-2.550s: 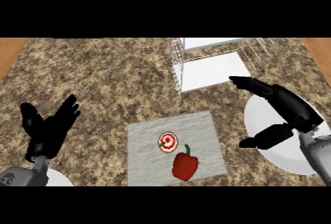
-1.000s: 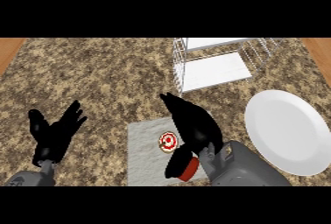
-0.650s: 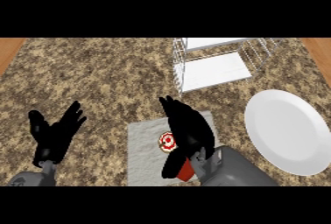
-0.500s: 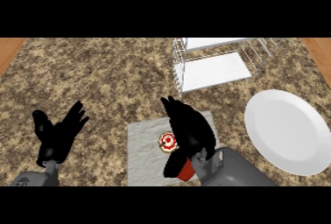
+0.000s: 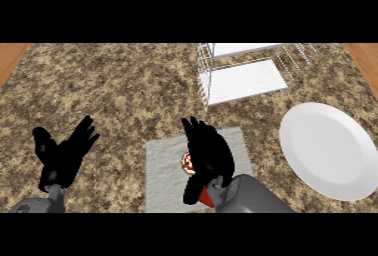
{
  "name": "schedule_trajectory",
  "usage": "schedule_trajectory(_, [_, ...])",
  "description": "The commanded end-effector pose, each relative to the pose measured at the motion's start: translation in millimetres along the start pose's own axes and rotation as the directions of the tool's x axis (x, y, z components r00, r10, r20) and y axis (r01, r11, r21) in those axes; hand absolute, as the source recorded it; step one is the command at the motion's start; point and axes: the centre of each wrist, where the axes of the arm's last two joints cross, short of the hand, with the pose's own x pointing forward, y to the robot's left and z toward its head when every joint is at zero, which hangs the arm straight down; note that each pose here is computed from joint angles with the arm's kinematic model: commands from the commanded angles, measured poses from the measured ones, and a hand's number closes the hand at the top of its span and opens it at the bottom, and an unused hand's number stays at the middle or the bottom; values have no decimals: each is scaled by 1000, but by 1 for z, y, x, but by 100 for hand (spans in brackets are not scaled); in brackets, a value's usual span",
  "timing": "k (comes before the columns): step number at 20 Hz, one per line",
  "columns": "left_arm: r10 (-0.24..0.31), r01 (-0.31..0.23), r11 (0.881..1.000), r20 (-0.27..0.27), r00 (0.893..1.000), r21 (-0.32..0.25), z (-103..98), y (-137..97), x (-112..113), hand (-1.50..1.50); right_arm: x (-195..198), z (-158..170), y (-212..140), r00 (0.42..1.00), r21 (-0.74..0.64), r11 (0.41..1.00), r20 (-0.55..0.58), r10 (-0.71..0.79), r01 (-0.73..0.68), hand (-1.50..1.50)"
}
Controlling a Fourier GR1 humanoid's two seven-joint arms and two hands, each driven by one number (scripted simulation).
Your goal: Pick the cupcake from the placemat and place it in the tiered shelf
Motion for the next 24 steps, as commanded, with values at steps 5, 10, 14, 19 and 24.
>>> schedule_trajectory(5, [-2,2,1000,-47,999,5,-12,-1,-10,0,-11,-23,5,998,-27,999,-48,42,-44,-150])
schedule_trajectory(10, [-2,3,1000,-55,998,7,0,7,-25,0,-25,-34,14,1000,-55,998,-6,-21,20,-150])
schedule_trajectory(14, [-5,5,1000,-70,998,2,-1,10,-22,0,-19,-50,19,1000,-64,998,22,-23,24,-150])
schedule_trajectory(19, [-17,16,1000,-71,997,-8,-6,-9,-14,0,-30,-52,35,997,37,998,63,50,-52,150])
schedule_trajectory(24, [4,-4,1000,-49,999,-18,6,3,-12,0,-26,-58,62,981,120,984,162,109,-129,150])
